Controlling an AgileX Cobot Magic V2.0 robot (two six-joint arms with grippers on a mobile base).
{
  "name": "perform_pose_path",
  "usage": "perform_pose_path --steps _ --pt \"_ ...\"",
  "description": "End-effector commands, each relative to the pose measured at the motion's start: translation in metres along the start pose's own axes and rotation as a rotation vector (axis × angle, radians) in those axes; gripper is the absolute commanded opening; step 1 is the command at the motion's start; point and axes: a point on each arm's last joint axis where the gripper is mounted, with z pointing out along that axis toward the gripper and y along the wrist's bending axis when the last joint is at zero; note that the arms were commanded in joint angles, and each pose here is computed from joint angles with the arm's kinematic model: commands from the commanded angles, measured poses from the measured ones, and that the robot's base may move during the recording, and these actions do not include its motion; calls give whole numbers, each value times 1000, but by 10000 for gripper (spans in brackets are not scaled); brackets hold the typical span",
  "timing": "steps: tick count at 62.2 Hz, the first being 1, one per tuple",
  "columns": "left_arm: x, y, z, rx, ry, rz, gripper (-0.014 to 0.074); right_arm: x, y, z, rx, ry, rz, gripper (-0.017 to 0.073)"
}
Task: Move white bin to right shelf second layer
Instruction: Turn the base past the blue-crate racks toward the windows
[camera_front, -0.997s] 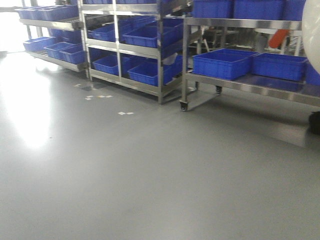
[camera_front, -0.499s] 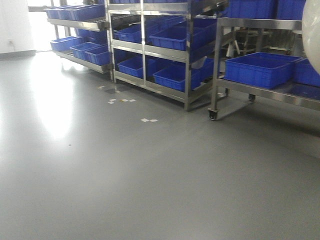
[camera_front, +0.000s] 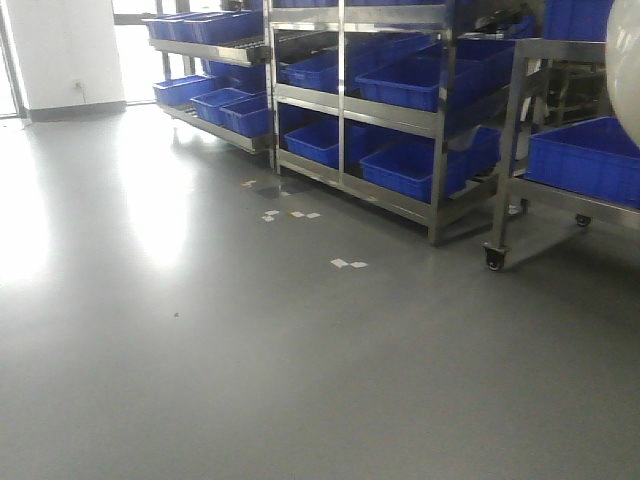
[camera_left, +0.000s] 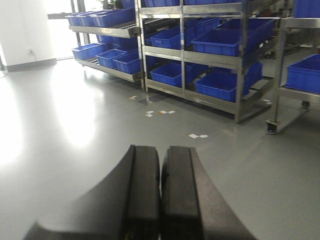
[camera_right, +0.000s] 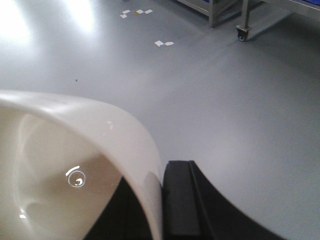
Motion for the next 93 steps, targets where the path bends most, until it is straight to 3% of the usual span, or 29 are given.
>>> perform_pose_path --steps 1,93 --pt "4 0 0 0 -63 -9 85 -18 3 -5 -22 -122 1 57" --pt "4 0 0 0 -63 -9 85 -17 3 -5 -22 -121 1 57"
